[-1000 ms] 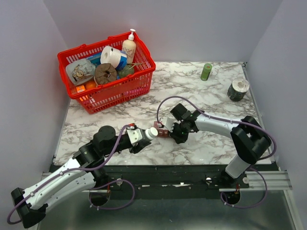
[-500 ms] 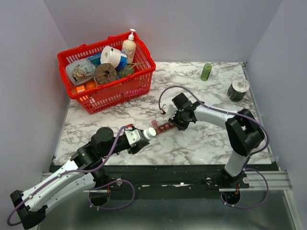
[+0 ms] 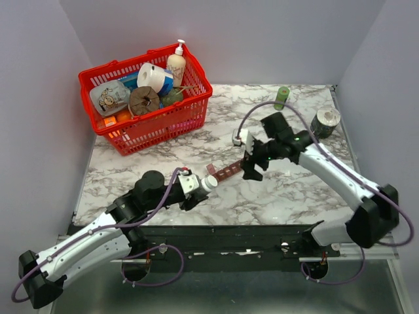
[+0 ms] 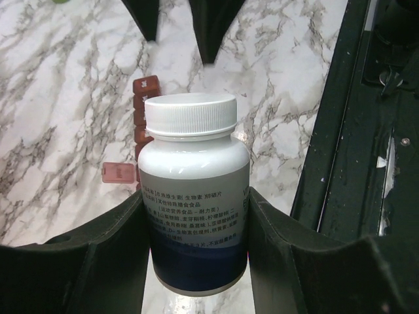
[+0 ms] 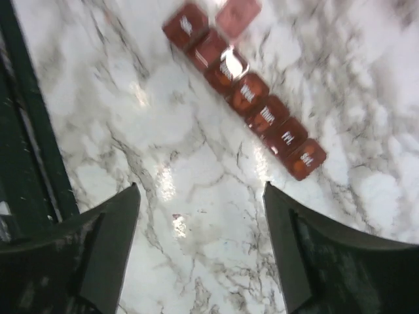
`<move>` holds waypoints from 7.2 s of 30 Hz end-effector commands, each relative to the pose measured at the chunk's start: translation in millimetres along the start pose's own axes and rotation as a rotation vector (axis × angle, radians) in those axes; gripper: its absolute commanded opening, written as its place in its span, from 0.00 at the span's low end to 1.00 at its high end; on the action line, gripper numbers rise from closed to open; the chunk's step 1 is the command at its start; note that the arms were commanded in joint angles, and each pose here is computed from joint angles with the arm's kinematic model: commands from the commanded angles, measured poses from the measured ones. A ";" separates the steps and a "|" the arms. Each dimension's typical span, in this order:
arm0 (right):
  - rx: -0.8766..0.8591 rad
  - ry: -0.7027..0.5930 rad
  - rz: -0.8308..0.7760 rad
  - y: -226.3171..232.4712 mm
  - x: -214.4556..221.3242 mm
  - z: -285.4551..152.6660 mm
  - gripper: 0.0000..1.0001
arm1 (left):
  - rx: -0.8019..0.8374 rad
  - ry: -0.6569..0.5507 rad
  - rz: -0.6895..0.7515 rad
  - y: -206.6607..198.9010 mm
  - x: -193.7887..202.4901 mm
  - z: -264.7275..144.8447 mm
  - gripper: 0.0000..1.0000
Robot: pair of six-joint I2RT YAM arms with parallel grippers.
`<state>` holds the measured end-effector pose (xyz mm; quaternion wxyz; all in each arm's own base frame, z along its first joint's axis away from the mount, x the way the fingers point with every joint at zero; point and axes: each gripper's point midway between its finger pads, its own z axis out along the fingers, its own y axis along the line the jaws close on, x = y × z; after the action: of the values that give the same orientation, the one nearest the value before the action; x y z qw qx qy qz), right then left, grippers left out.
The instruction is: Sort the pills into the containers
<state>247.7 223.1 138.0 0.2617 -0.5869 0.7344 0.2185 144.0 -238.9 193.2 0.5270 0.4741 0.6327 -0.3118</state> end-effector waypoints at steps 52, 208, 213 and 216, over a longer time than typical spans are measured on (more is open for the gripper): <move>-0.501 -0.422 -0.629 129.3 -121.2 -18.0 0.27 | 0.330 -0.044 0.019 -39.2 -19.8 26.5 0.00; -0.297 -0.228 0.234 100.0 -133.9 -24.4 0.87 | 0.019 -0.095 -0.056 9.3 -28.9 25.1 0.00; -0.332 -0.209 0.250 103.7 -134.0 -19.8 0.77 | 0.005 -0.095 -0.061 11.7 -29.6 25.2 0.00; -0.357 -0.196 0.252 107.7 -131.8 -17.4 0.72 | -0.009 -0.096 -0.063 14.0 -29.6 25.0 0.00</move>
<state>169.8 334.3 242.8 0.2214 -0.5112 0.7131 0.4257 157.3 -262.5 191.9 0.5171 0.4544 0.6353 -0.3500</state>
